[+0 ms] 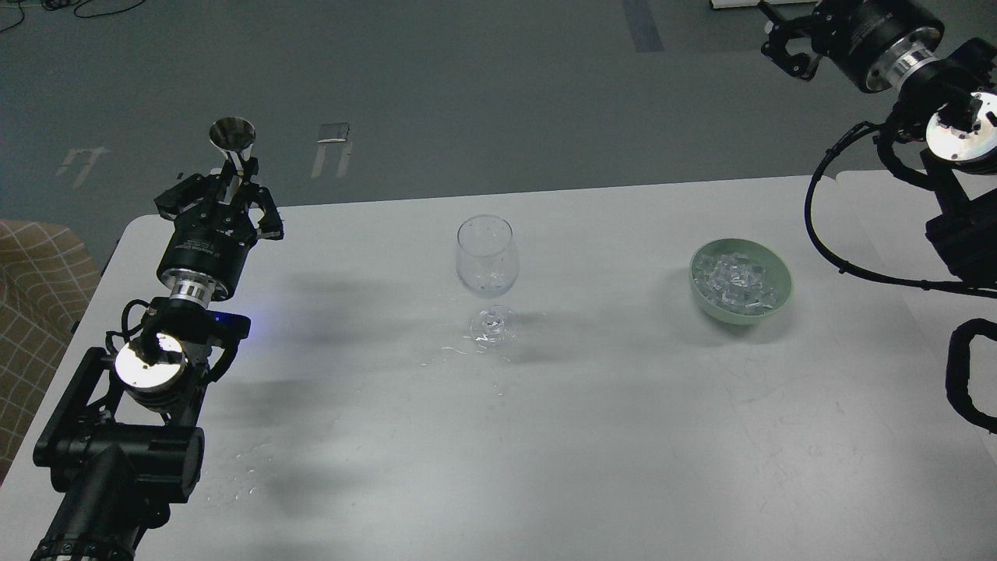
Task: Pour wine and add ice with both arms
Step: 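Lift the jigger with the left gripper and carry it toward the wine glass, then tilt the jigger over the wine glass with the left gripper to pour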
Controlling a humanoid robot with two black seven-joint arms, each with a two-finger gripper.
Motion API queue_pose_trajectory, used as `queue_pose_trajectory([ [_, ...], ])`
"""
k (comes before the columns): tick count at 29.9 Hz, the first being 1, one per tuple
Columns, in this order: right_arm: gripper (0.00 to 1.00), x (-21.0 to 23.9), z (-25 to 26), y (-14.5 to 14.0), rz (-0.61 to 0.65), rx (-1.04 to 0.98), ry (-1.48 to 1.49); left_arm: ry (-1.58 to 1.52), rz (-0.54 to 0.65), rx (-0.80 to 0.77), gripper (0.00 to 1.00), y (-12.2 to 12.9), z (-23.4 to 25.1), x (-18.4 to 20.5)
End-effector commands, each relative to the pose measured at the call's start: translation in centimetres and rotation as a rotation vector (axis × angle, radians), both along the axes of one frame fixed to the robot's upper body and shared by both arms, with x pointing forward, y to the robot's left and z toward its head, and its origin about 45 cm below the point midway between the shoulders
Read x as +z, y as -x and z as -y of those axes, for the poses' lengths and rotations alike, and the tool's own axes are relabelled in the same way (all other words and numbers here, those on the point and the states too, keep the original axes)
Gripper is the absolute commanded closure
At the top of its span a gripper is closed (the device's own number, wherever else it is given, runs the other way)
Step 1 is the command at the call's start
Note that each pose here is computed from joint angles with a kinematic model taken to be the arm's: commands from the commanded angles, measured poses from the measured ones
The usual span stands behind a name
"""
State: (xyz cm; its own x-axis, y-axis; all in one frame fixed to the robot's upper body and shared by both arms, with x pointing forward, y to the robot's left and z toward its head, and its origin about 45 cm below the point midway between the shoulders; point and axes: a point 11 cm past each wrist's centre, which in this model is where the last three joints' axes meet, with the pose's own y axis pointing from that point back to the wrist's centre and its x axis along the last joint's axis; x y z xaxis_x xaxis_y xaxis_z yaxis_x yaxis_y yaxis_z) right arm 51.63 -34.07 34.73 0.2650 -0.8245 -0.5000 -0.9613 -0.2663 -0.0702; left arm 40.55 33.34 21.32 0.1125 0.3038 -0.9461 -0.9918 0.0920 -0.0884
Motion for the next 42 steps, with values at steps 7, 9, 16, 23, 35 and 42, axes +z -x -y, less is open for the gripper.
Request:
queue_pose_trajectory([
  [7, 0.00, 1.4, 3.6, 0.6, 0.024, -0.052, 0.032, -0.007, -0.068, -0.125, 0.94, 2.3, 6.1, 4.9],
  [9, 0.00, 1.5, 3.5, 0.6, 0.026, -0.051, 0.031, 0.015, -0.085, -0.149, 0.94, 2.8, 7.5, 4.2],
  [16, 0.00, 1.8, 3.5, 0.7, 0.036, -0.047, 0.030, 0.040, -0.116, -0.177, 0.94, 4.2, 9.2, 3.6],
  [23, 0.00, 1.0, 3.8, 1.0, 0.023, -0.053, 0.031, 0.036, -0.139, -0.213, 0.94, 5.3, 11.3, 2.6],
  [35, 0.00, 0.5, 4.8, 1.4, 0.018, -0.070, 0.024, -0.083, -0.137, -0.269, 0.95, 6.2, 14.2, 2.8],
  [42, 0.00, 0.5, 5.2, 1.5, 0.020, -0.080, 0.014, -0.149, -0.128, -0.267, 0.95, 5.8, 13.9, 3.2],
])
